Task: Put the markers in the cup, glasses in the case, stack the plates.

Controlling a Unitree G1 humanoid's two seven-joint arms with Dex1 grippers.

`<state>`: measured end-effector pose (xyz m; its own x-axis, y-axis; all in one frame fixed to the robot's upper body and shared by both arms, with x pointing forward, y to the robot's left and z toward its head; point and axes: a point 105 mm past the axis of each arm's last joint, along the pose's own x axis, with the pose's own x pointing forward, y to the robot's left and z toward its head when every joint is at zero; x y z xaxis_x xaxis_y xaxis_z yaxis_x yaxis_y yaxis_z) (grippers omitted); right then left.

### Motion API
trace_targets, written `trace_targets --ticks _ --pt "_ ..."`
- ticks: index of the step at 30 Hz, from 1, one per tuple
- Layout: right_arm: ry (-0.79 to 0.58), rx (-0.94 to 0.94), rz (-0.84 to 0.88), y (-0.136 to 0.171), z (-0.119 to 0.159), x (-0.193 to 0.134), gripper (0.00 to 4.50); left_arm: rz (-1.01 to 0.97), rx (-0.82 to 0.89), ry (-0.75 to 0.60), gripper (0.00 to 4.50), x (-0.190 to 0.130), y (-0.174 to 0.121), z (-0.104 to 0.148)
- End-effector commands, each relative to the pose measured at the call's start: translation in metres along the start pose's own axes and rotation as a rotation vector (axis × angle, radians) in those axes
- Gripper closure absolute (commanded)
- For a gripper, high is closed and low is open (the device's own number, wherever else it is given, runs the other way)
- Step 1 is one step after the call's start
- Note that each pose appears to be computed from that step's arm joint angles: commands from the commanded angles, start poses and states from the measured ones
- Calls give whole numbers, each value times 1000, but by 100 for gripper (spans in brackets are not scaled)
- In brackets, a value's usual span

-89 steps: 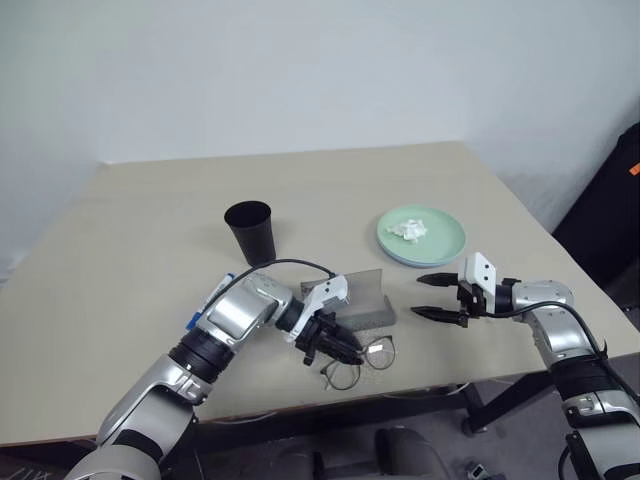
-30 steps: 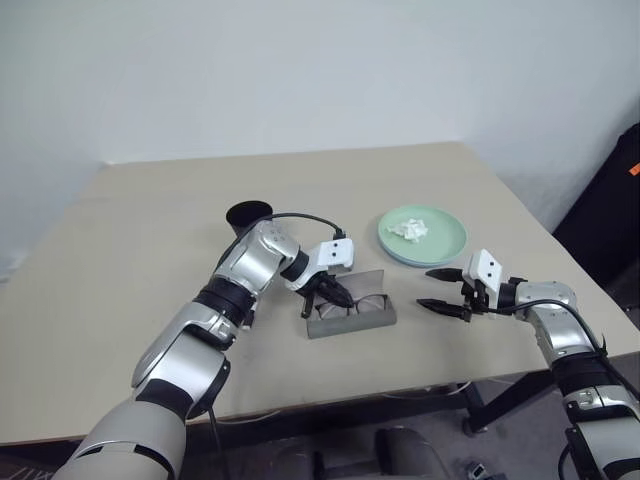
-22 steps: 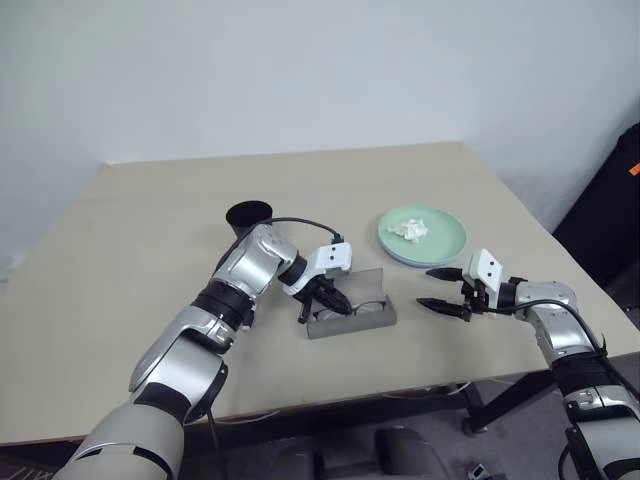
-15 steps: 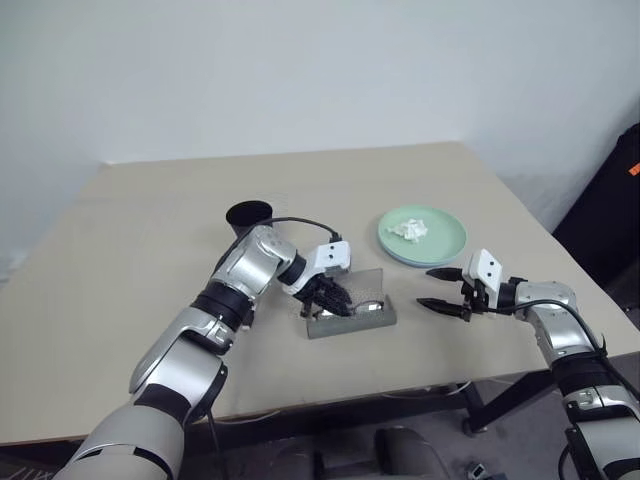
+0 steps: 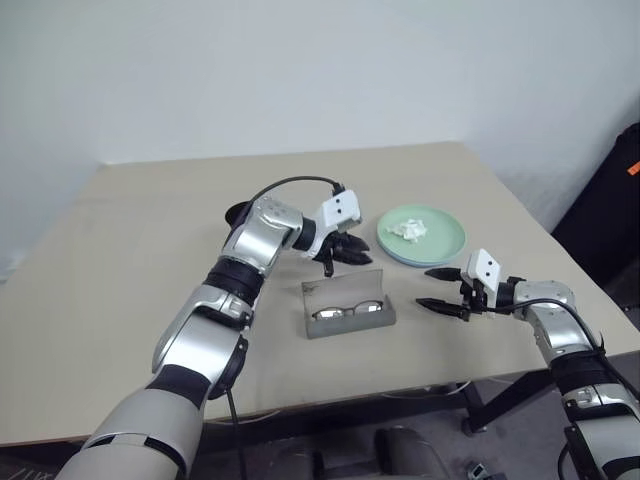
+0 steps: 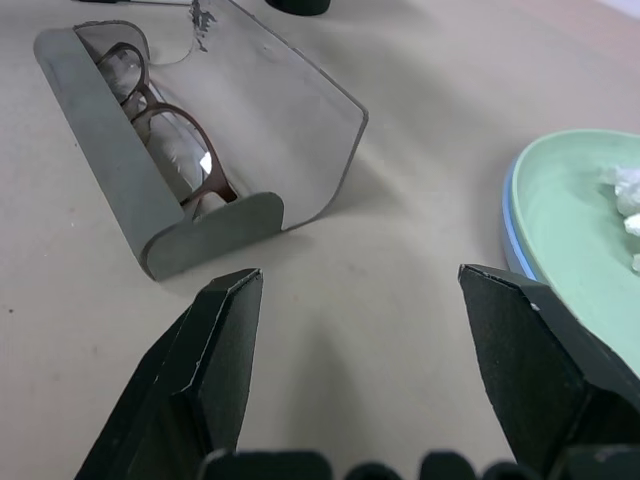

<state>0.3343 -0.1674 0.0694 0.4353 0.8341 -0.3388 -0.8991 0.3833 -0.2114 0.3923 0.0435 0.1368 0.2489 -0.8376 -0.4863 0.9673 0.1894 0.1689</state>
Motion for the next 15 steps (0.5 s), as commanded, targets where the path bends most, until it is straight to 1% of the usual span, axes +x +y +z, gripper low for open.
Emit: trace_targets --ticks 1,4,9,14,15 --pt "-67 -60 -4 -8 25 -5 110 133 30 -17 448 -8 23 9" --pt "-97 -58 17 -8 34 -8 110 219 39 47 448 -10 34 -7" --pt "-108 -61 22 -9 38 -9 110 255 18 132 448 -8 37 -32" --pt "-110 -64 16 -10 39 -8 110 148 25 197 448 2 21 -49" --pt "-110 -63 15 -10 39 -8 110 92 12 201 448 3 14 -51"
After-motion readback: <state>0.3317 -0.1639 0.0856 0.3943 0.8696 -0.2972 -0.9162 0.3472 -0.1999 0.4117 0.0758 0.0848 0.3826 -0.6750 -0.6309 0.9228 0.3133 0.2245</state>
